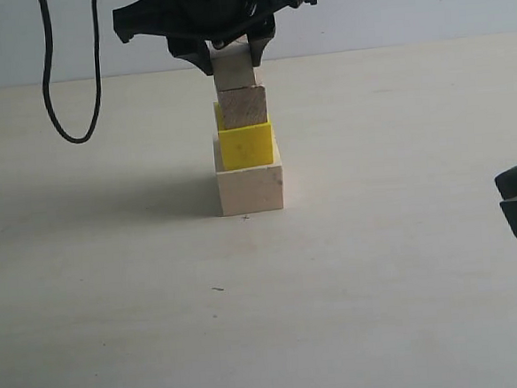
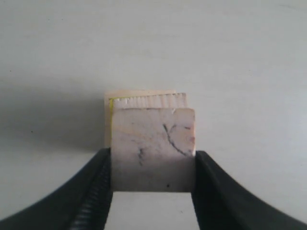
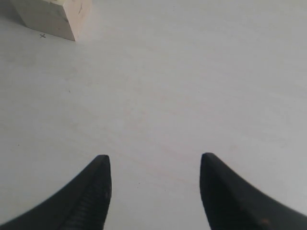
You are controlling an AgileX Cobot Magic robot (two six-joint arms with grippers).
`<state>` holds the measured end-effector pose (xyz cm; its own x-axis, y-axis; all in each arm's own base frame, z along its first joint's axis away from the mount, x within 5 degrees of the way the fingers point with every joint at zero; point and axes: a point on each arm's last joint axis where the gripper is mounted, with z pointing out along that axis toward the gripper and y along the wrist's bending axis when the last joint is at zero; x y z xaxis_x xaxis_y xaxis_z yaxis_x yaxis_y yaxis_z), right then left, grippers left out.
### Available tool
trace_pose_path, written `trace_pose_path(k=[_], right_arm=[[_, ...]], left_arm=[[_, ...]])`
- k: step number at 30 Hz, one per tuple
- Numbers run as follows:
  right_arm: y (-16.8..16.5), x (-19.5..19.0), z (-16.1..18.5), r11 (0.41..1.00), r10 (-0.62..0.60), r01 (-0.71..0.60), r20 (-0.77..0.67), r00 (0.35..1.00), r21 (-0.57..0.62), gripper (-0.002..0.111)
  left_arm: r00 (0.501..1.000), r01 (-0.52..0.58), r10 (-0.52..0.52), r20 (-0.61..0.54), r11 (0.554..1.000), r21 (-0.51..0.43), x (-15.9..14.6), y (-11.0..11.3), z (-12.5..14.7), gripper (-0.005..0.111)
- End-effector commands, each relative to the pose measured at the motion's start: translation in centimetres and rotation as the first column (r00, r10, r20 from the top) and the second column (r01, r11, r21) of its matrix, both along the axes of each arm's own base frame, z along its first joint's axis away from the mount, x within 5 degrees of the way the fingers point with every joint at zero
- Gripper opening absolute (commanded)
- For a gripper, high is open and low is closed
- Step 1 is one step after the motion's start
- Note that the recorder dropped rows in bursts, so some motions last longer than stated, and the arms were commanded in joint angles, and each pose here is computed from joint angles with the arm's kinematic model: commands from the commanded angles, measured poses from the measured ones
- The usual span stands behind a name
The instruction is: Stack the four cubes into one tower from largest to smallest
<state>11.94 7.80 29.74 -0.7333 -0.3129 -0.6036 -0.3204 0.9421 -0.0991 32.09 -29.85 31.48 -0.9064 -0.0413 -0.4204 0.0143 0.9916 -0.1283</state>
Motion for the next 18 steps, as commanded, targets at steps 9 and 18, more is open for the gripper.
trace_pose_path(k=[9, 18], right_arm=[[-0.07, -0.1, 0.03, 1.0, 0.005, -0.005, 0.006, 1.0, 0.004, 0.053], [-0.07, -0.1, 0.03, 1.0, 0.005, -0.005, 0.006, 1.0, 0.004, 0.053]], left_arm=[[1.0, 0.01, -0.01, 0.029, 1.0, -0.011, -0.02, -0.17, 0.25, 0.0], [1.0, 0.005, -0.005, 0.016, 1.0, 0.004, -0.11, -0.02, 0.18, 0.0]])
